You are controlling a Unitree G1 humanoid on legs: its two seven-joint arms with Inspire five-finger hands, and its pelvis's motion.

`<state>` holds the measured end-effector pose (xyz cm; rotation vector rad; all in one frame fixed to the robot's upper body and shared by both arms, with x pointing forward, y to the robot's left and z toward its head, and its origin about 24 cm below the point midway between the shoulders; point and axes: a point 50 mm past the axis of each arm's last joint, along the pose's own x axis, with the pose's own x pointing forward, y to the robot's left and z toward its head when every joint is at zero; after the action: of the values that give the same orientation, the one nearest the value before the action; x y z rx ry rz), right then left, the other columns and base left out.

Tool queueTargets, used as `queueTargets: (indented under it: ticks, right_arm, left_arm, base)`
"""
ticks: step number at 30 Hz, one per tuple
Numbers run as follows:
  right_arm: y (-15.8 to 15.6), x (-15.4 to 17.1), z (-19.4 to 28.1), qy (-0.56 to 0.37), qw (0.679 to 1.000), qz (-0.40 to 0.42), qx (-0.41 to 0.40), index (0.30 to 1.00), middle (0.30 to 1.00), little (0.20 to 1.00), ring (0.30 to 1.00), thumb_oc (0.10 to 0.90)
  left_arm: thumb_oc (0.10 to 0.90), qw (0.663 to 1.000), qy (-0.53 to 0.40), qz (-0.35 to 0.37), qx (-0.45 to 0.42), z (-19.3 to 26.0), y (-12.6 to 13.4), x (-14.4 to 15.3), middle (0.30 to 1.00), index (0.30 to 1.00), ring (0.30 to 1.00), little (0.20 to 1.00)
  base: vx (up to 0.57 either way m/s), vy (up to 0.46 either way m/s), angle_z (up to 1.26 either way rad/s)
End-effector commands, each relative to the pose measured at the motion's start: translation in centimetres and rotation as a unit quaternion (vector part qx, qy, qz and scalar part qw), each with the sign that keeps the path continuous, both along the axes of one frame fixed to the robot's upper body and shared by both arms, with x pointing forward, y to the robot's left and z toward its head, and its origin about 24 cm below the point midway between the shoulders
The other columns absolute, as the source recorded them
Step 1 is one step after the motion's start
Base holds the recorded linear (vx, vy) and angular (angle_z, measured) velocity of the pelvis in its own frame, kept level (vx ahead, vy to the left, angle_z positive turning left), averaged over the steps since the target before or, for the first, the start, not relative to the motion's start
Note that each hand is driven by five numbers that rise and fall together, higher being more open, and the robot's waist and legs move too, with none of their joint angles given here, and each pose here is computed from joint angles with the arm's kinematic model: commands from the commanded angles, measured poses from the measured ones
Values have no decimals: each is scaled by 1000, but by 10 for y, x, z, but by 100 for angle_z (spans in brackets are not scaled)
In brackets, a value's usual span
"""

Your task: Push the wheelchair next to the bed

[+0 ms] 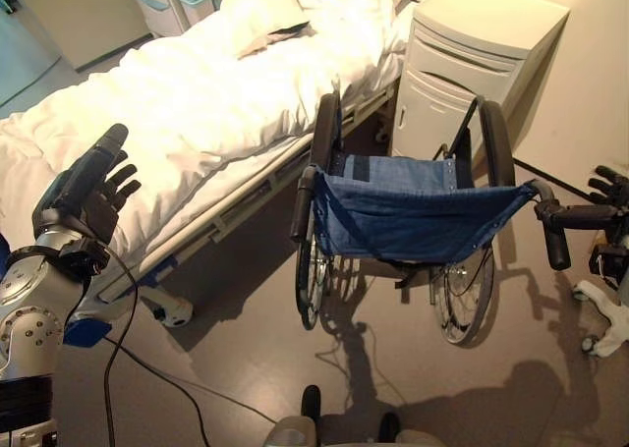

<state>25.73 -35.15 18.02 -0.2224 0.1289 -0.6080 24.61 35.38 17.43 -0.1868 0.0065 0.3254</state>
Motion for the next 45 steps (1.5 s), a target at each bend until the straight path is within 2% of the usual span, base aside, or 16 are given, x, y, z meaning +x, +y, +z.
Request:
queueTargets:
  ticks: [1,9,13,21,25,26,27,29,30,32,35,36,37,39,41,45]
  right_arm:
    - [-47,-33,79,-116,958,-190,-179,900,900,900,900,800]
    - [-64,-50,87,-93,959,-196,-185,900,900,900,900,800]
    - [-61,-48,76,-85,968,-166,-167,900,900,900,900,800]
    - [-63,-50,12,6,987,-130,-90,900,900,900,900,800]
    - [-67,-74,-61,100,985,-141,-19,900,900,900,900,800]
    - [-67,-76,-64,104,984,-142,-18,900,900,900,900,800]
    - [-66,-96,-105,157,974,-160,24,900,900,900,900,800]
    - [-64,-103,-119,175,970,-162,36,900,900,900,900,800]
    - [-55,-126,-166,224,952,-182,98,900,900,900,900,800]
    - [-50,-134,-185,248,942,-193,121,900,900,900,900,800]
    - [-11,-159,-258,326,889,-225,229,900,900,900,900,800]
    - [-10,-159,-259,327,889,-225,229,900,900,900,900,800]
    - [5,-171,-282,362,865,-231,259,900,900,900,900,800]
    - [18,-181,-297,389,848,-228,278,900,900,900,900,800]
    - [49,-199,-322,431,809,-213,338,900,900,900,900,800]
    - [78,-223,-339,485,772,-199,359,900,900,900,900,800]
  left_arm:
    - [800,997,-47,36,53,35,26,-12,900,900,900,900]
    - [800,999,-11,29,27,20,27,-16,900,900,900,900]
    - [800,1000,10,24,7,7,24,-16,900,900,900,900]
    - [800,991,115,26,-64,-64,12,-28,900,900,900,900]
    - [800,972,211,22,-102,-120,0,-49,900,900,900,900]
    - [800,971,214,22,-103,-122,0,-50,900,900,900,900]
    - [800,957,260,36,-125,-150,-4,-64,900,900,900,900]
    - [800,952,274,41,-134,-160,-6,-69,900,900,900,900]
    - [800,929,325,67,-164,-197,-14,-88,900,900,900,900]
    - [800,918,345,71,-184,-213,-20,-95,900,900,900,900]
    - [800,870,431,93,-219,-274,-53,-124,900,900,900,900]
    - [800,869,433,93,-219,-276,-54,-124,900,900,900,900]
    - [800,850,470,96,-219,-293,-64,-137,900,900,900,900]
    - [800,837,494,95,-213,-305,-72,-147,900,900,900,900]
    - [800,807,539,93,-224,-323,-86,-168,900,900,900,900]
    - [800,779,580,114,-210,-336,-99,-190,900,900,900,900]
  base:
    - [0,0,0]
    - [4,-28,-8]
    - [-6,-16,-6]
    - [-14,8,-6]
    - [0,0,0]
    - [0,0,0]
    - [0,0,0]
    - [-8,5,2]
    - [0,0,0]
    - [0,0,0]
    - [-12,1,-1]
    - [-19,8,-3]
    - [0,0,0]
    - [0,0,0]
    - [-6,24,6]
    - [-3,24,0]
